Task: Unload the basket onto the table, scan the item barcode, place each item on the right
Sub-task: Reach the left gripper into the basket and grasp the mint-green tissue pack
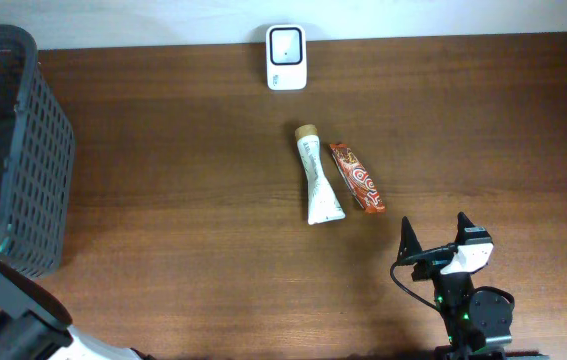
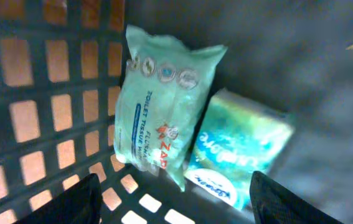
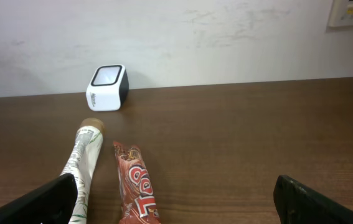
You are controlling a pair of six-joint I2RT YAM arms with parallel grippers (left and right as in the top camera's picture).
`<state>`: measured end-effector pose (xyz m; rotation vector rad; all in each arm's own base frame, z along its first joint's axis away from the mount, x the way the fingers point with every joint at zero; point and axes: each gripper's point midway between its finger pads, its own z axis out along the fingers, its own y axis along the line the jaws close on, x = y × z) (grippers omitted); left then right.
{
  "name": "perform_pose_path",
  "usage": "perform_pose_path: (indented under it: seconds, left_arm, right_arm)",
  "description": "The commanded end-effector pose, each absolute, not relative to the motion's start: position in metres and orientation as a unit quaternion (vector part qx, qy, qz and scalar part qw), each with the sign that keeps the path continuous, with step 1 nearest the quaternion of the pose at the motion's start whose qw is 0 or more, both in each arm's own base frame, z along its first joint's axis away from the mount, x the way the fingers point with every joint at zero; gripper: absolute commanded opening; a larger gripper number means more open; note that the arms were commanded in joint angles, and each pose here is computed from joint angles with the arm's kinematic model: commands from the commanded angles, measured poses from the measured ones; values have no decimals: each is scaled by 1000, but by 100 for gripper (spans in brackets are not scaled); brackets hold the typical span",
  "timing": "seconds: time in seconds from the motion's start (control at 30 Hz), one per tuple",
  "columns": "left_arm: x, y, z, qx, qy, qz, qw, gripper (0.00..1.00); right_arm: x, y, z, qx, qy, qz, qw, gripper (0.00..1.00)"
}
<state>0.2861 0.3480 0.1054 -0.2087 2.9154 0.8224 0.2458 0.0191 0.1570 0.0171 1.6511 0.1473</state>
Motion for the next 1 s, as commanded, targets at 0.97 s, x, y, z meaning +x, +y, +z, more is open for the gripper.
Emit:
perform_pose_path:
  seconds: [0.97]
  left_arm:
    - [283, 380, 52, -126, 961, 230, 84, 63]
  right_arm:
    - [246, 19, 154, 8, 736, 69, 673, 99]
